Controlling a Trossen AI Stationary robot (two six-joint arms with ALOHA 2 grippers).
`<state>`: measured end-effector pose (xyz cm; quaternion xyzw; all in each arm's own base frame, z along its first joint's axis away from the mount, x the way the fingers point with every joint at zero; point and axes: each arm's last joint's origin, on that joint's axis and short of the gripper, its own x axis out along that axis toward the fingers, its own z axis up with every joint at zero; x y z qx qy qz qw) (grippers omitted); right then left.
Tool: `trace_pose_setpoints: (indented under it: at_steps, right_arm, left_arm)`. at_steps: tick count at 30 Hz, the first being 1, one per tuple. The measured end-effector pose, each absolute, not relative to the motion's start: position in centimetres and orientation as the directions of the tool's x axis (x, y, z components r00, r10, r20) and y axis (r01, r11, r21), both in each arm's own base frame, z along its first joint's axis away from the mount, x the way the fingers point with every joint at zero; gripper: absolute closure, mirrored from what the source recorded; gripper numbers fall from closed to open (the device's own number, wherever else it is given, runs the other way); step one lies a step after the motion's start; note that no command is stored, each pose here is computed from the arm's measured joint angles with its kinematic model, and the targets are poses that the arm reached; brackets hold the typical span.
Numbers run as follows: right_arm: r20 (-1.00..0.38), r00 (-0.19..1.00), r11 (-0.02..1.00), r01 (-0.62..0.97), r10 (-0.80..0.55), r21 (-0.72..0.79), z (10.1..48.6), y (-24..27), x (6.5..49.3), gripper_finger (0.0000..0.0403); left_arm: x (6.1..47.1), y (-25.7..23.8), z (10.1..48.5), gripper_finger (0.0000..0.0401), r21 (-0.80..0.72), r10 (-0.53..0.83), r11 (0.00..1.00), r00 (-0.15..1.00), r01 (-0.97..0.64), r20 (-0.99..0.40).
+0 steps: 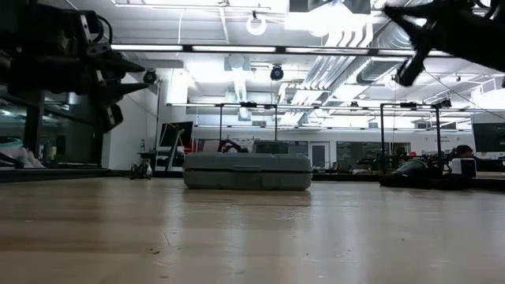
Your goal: Prefit tool cases
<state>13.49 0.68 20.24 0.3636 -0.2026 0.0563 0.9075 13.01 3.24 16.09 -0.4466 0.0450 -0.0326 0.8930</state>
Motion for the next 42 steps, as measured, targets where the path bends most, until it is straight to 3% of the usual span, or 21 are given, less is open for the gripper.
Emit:
trace_pose_setpoints:
  at_steps: [3, 11, 20, 25, 31, 36, 42]
  right_arm:
    - [0.325, 0.942, 0.725, -0.164, -0.087, 0.669, 19.6, 1.2, 13.3, 0.0403]
    - [0.265, 0.952, 0.73, -0.07, -0.155, 0.68, 19.6, 2.1, 11.3, 0.0403]
    - [0.127, 0.978, 0.686, 0.02, -0.164, 0.727, 18.1, 1.8, 9.8, 0.0403]
    - [0.203, 0.963, 0.723, -0.015, -0.175, 0.691, 18.7, 1.8, 9.0, 0.0403]
    - [0.245, 0.924, 0.786, 0.088, -0.294, 0.611, 19.4, 1.7, 8.6, 0.0403]
    - [0.251, 0.948, 0.761, -0.016, -0.194, 0.649, 19.4, 2.3, 8.6, 0.0403]
    - [0.121, 0.964, 0.596, -0.244, 0.239, 0.765, 17.8, 4.2, 8.6, 0.0403]
  left_arm:
    - [12.4, 3.0, 16.5, 0.03, -0.796, -0.101, 0.605, 0.994, 0.035, -0.033]
    - [10.4, 2.4, 15.9, 0.03, -0.779, -0.073, 0.627, 0.993, -0.026, -0.092]
    - [9.5, 2.1, 17.0, 0.03, -0.732, -0.068, 0.678, 0.997, 0.068, 0.03]
    - [9.6, 2.1, 17.0, 0.03, -0.723, -0.073, 0.687, 0.997, 0.069, 0.025]
    - [9.4, 2.1, 17.2, 0.03, -0.677, -0.042, 0.732, 0.998, 0.068, 0.055]
    - [9.3, 2.0, 17.3, 0.03, -0.699, -0.069, 0.709, 0.996, 0.092, 0.061]
    - [9.3, 1.7, 17.3, 0.03, -0.717, -0.184, 0.675, 0.981, 0.172, 0.062]
